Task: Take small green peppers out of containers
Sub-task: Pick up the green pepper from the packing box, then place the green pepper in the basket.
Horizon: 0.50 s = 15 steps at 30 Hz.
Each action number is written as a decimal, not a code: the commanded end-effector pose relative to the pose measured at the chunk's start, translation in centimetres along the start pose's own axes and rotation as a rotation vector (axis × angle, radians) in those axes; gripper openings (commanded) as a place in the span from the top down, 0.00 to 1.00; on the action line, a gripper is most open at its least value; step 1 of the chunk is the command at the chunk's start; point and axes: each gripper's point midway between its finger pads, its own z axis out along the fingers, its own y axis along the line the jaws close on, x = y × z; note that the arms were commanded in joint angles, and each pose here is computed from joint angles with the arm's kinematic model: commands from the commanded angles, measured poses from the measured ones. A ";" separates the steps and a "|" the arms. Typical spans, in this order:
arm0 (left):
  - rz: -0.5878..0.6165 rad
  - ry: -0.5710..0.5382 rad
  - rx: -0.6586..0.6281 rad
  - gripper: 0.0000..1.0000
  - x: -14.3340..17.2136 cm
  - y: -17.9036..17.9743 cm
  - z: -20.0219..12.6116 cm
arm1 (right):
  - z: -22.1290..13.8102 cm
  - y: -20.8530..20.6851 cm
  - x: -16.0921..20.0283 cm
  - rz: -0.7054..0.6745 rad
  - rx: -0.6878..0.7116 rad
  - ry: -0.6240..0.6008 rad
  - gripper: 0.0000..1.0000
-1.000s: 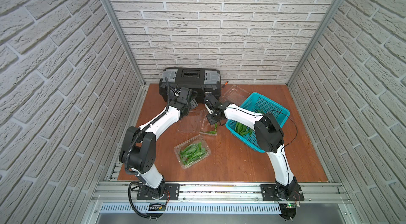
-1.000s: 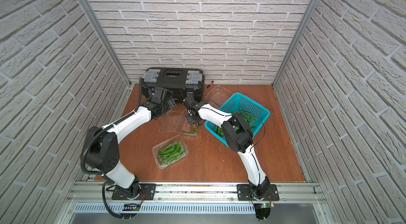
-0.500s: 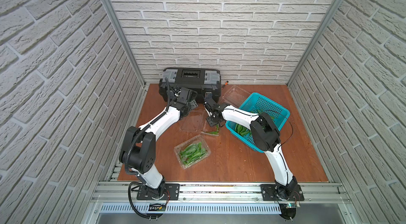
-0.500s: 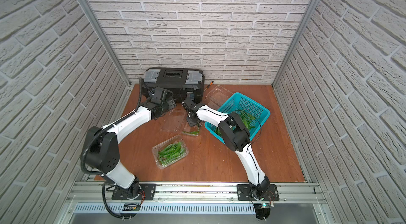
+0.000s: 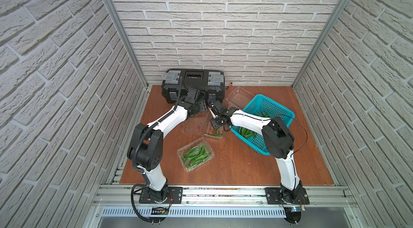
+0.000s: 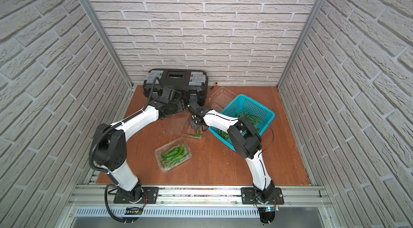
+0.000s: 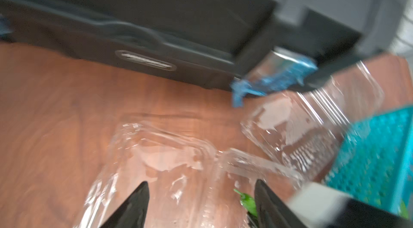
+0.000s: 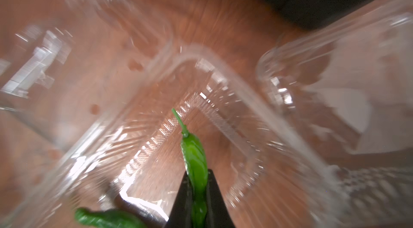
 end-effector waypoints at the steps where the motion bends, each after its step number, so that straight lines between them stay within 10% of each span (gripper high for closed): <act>1: 0.238 0.067 0.143 0.26 1.3 -3.6 -0.2 | -6.1 -3.9 -6.7 0.169 0.066 -0.287 0.97; 8: 0.546 0.277 0.268 0.26 6.5 -7.5 -0.4 | -11.3 -16.1 -2.3 0.593 0.422 -0.376 0.96; 15: 0.711 0.459 0.259 0.27 11.0 -8.4 0.5 | -12.4 -22.2 5.1 0.895 0.637 -0.288 0.70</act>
